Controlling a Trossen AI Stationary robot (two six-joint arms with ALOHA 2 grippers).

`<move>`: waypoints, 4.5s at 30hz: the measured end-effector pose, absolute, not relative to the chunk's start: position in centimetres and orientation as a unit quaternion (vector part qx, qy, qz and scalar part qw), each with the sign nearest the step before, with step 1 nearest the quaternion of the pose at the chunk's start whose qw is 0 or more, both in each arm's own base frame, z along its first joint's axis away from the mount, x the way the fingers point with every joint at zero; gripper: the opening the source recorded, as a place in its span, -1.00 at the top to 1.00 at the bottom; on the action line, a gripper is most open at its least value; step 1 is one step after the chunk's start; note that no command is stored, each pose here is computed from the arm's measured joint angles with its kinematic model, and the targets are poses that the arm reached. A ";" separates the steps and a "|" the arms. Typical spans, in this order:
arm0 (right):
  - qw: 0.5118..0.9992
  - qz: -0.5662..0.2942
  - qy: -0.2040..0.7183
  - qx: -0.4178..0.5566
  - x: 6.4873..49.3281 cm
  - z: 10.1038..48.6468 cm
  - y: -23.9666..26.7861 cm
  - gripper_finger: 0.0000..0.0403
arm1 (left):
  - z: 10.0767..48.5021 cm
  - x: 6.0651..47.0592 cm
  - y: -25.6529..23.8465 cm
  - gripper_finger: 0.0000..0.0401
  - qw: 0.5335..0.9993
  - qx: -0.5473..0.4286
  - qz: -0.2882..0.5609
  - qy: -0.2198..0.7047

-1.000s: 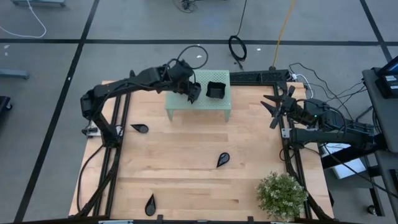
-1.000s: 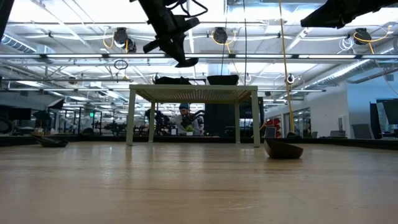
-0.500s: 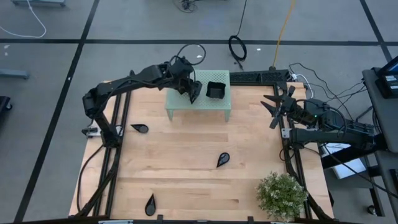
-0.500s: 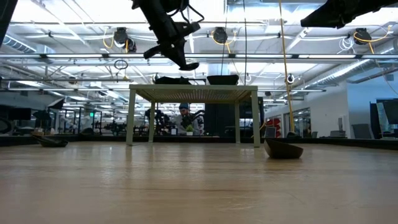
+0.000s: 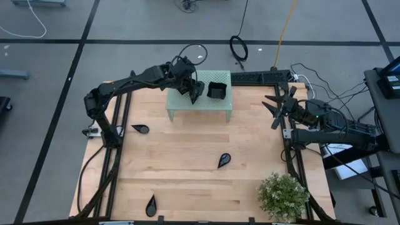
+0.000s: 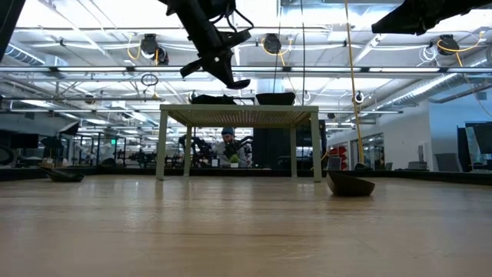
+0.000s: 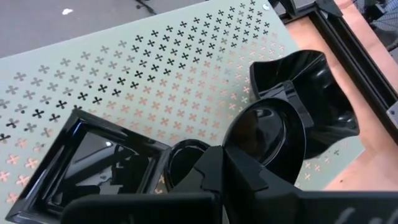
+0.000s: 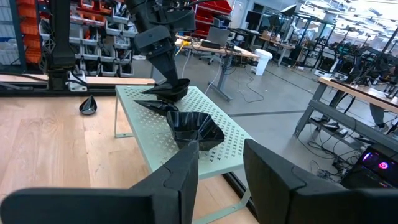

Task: Pick & Place Mini shaped plates
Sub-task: Stack the black drop shaped plate on top of the other black drop shaped plate on the shelf, then move the black drop shaped plate near the shelf

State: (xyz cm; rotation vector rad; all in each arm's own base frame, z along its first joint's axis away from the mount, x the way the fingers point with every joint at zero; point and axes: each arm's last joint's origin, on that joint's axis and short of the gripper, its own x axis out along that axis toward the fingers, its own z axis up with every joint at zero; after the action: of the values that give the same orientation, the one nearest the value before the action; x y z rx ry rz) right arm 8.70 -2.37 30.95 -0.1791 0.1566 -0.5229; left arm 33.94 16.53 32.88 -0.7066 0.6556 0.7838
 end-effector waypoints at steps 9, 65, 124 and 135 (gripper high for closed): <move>0.959 -0.258 0.077 -0.088 8.7 31.0 -2.4 0.42 | 32.4 33.4 16.3 0.98 0.794 -0.333 0.382 0.336; 0.959 -0.258 0.077 -0.088 8.7 30.9 -2.4 0.42 | 31.8 33.7 15.7 0.88 0.751 -0.377 0.444 0.311; 0.959 -0.258 0.077 -0.088 8.7 30.9 -2.4 0.42 | 23.7 22.7 7.7 0.69 0.521 -0.192 0.238 0.797; 0.959 -0.258 0.077 -0.088 8.7 31.0 -2.4 0.42 | 23.8 21.7 5.6 0.69 0.581 -0.129 0.196 0.780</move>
State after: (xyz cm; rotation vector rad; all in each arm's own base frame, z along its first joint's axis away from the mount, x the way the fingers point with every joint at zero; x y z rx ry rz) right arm 8.70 -2.37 30.95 -0.1789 0.1568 -0.5229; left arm 21.70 5.56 23.78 -0.3017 1.8217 0.4588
